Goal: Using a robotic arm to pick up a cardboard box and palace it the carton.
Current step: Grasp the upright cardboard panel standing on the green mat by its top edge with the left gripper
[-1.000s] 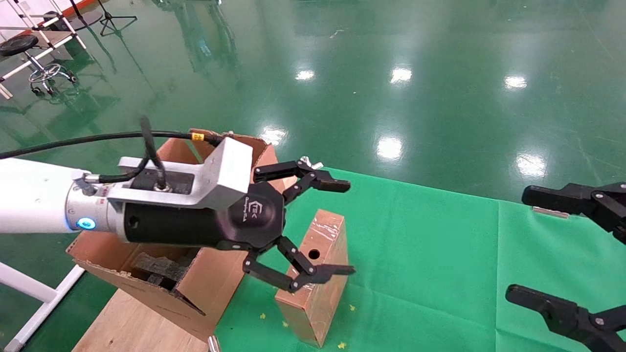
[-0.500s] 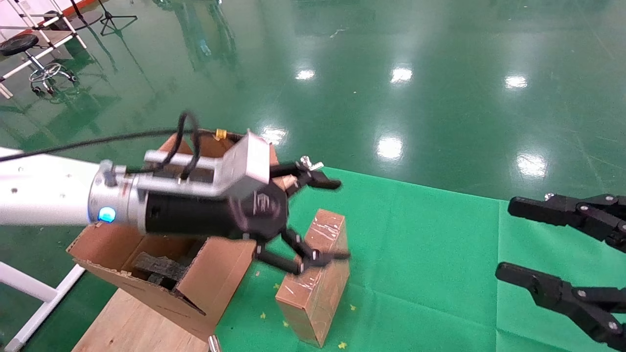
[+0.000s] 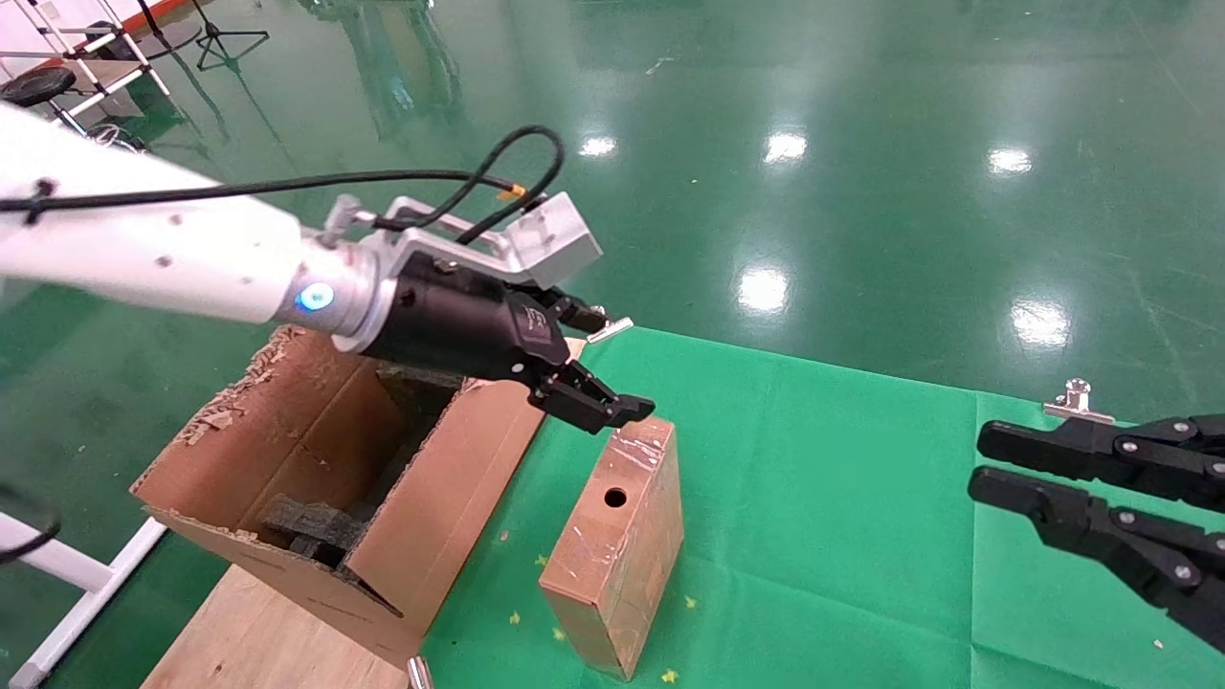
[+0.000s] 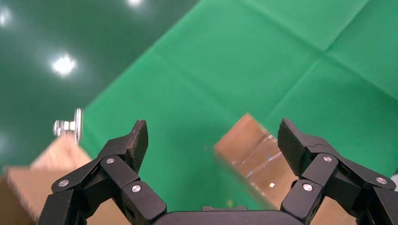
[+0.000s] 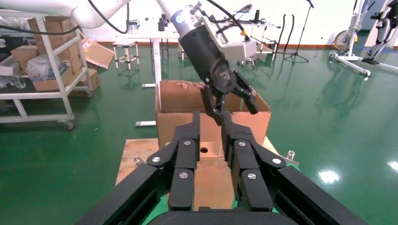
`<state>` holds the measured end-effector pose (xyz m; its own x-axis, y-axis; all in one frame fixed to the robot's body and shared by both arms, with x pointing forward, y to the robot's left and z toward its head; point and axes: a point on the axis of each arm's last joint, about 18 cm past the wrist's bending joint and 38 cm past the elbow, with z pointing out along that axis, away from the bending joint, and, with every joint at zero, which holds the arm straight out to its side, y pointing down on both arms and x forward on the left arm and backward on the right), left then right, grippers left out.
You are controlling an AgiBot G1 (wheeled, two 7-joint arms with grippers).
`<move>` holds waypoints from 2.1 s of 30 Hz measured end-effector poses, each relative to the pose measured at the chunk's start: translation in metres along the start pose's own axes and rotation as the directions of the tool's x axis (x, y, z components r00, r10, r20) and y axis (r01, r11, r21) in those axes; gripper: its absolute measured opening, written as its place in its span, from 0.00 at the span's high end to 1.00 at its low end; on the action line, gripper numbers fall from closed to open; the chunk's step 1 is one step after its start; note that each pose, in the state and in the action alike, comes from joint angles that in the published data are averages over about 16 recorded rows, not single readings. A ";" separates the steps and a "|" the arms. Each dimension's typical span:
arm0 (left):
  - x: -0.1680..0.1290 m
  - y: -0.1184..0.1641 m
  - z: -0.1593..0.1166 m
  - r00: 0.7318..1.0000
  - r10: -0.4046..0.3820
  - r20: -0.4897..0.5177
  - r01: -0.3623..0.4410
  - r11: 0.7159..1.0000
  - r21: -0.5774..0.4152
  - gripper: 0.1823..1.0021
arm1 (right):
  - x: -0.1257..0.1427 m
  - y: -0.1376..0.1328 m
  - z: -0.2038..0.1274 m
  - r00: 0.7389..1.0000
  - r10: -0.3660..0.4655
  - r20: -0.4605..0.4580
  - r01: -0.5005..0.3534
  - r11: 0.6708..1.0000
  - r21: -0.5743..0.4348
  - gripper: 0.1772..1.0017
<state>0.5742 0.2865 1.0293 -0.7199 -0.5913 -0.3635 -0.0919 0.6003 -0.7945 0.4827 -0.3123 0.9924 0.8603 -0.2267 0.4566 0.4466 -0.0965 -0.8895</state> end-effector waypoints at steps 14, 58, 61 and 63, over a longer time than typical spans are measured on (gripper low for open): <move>0.015 -0.016 0.013 0.968 -0.250 0.032 0.251 0.949 -0.191 0.00 | 0.000 0.000 0.000 1.000 0.000 0.000 0.000 1.000 0.000 0.96; 0.043 0.004 0.055 0.977 -0.210 0.036 0.206 0.889 -0.408 0.00 | 0.000 0.000 0.000 1.000 0.000 -0.001 0.000 1.000 0.000 0.96; 0.043 0.004 0.055 0.976 -0.212 0.037 0.209 0.889 -0.407 0.01 | 0.000 0.000 0.000 1.000 0.000 -0.001 0.000 1.000 0.000 0.94; 0.043 0.004 0.055 0.976 -0.214 0.038 0.210 0.889 -0.407 0.02 | 0.000 0.000 0.000 1.000 0.000 -0.001 0.000 1.000 0.000 0.92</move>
<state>0.5807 0.2340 0.9838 -0.6572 -0.7258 -0.2032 -0.5133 0.6284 -0.5845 0.4828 -0.3124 0.9924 0.8603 -0.2273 0.4563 0.4464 -0.0963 -0.8896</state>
